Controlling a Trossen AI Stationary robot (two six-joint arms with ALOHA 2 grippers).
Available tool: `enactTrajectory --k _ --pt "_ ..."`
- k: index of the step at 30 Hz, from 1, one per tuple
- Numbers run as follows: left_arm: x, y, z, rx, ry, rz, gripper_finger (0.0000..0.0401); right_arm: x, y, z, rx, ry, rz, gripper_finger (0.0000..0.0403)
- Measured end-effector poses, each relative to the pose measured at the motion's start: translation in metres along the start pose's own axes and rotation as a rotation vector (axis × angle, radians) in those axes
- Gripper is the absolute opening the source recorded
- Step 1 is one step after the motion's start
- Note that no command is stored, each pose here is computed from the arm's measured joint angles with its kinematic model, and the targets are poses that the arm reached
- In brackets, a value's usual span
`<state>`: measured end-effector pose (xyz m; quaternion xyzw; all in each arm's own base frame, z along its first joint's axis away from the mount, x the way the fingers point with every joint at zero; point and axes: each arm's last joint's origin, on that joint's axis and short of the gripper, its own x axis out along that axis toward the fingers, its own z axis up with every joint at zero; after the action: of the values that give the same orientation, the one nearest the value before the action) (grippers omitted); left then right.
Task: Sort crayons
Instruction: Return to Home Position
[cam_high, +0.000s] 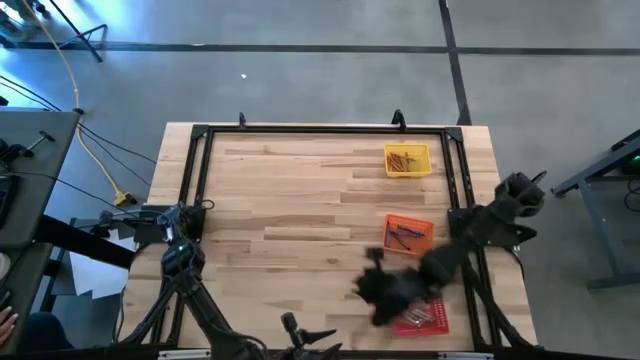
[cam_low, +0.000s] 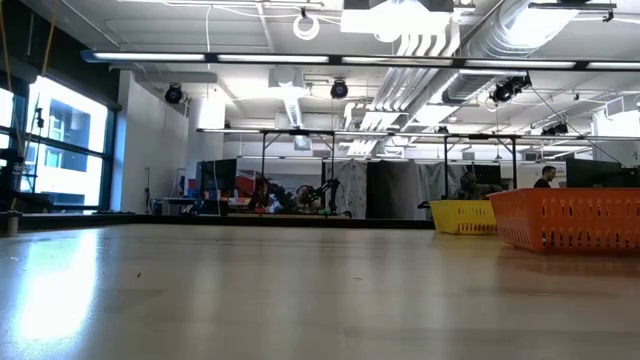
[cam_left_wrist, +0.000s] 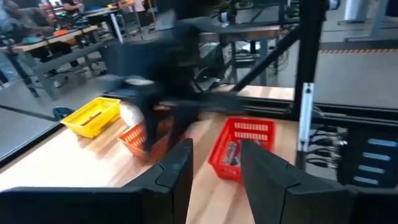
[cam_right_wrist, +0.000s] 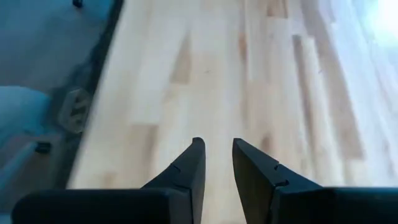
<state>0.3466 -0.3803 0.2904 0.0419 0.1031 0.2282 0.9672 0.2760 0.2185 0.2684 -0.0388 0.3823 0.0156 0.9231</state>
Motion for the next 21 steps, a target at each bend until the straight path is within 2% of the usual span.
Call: enactTrajectory --k 6,12,15,21 --pt "-0.019 -0.005 -0.003 -0.006 -0.011 -0.026 0.0117 0.039 -0.095 0.04 -0.009 -0.012 -0.006 0.0074" --pt "-0.034 -0.007 -0.004 -0.004 -0.053 0.003 0.0117 0.045 -0.196 0.048 0.117 0.013 -0.028 0.0074" --pt "-0.036 -0.006 -0.004 0.01 -0.075 0.032 0.0117 0.034 -0.222 0.049 0.123 -0.009 -0.028 0.0074" --pt "-0.031 -0.003 -0.002 0.051 -0.107 0.098 0.0117 0.002 -0.243 0.047 0.048 -0.079 -0.038 0.0073"
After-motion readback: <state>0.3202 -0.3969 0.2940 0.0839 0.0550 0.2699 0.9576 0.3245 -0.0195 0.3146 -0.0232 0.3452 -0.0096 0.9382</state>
